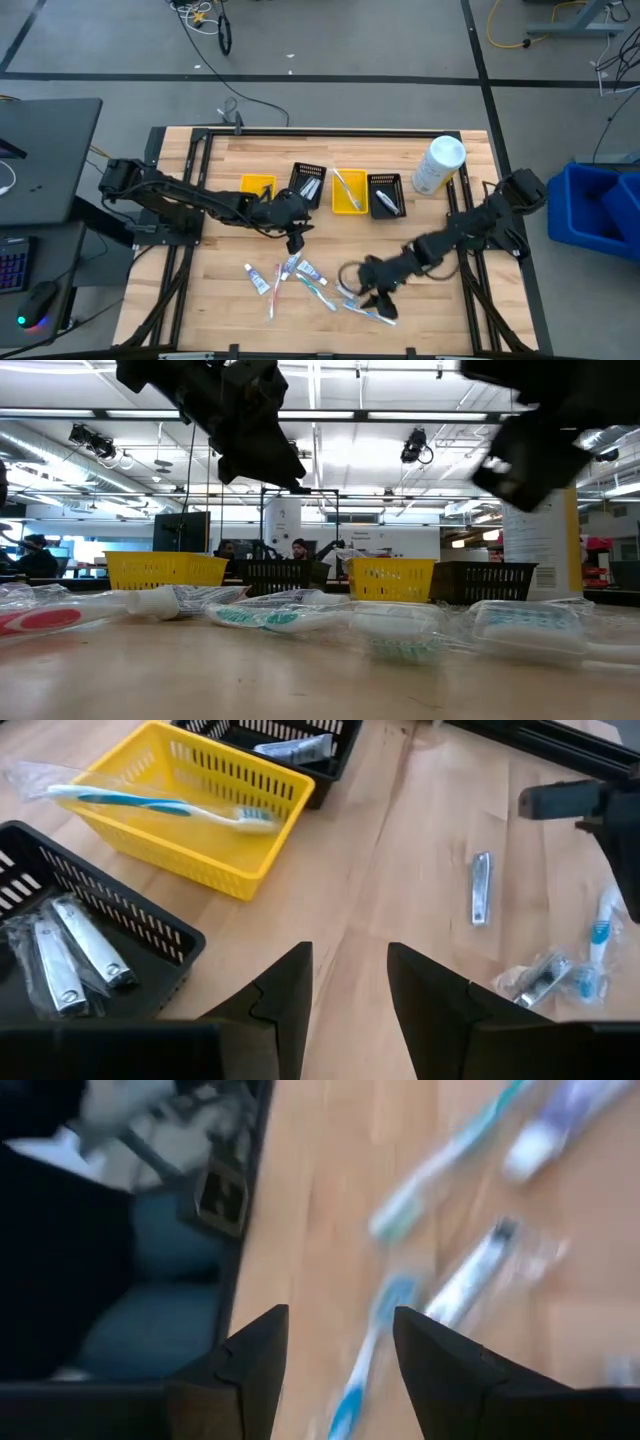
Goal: Pick & Place Travel size toiletries
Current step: Put the blue toothbrush into the right yellow bin
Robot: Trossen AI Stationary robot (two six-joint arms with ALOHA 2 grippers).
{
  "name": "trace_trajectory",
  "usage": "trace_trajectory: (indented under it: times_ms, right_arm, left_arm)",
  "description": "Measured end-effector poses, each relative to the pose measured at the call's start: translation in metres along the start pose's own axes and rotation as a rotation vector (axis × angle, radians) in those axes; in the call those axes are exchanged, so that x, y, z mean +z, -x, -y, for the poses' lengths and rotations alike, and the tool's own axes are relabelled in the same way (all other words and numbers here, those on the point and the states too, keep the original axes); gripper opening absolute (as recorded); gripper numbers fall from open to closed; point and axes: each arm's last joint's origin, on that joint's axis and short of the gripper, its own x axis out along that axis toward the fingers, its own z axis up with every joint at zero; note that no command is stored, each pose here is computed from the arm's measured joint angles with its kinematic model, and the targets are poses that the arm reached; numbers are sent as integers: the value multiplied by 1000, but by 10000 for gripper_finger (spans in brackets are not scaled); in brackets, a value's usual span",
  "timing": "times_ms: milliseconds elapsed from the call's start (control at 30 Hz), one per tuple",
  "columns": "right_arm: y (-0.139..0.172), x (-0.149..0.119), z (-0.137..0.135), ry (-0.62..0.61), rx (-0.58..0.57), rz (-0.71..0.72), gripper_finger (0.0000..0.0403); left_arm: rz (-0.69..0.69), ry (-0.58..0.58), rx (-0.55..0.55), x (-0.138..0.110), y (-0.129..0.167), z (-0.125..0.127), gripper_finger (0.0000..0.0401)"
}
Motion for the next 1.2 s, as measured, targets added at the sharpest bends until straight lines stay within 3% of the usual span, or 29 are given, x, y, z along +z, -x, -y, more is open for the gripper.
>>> trace_trajectory:
  times_ms: [233, 400, 533, 767, 1200]
  right_arm:
    - [-12, -41, -28, 19, -251, 56, 195]
    - [-38, -59, -36, 27, -231, 88, 186]
    - [-55, -71, -28, -49, -256, 43, 181]
    - [-65, -76, -22, -60, -284, 39, 178]
    - [-66, -76, -19, -24, -297, 39, 45]
  left_arm:
    - [-8, -14, -24, -5, 3, 10, 141]
    - [-21, -12, -33, -8, 4, 14, 141]
    - [-28, -11, -29, -9, 4, 13, 141]
    - [-7, -17, 22, -9, 4, 12, 142]
    - [-5, -51, 28, -8, 4, 11, 142]
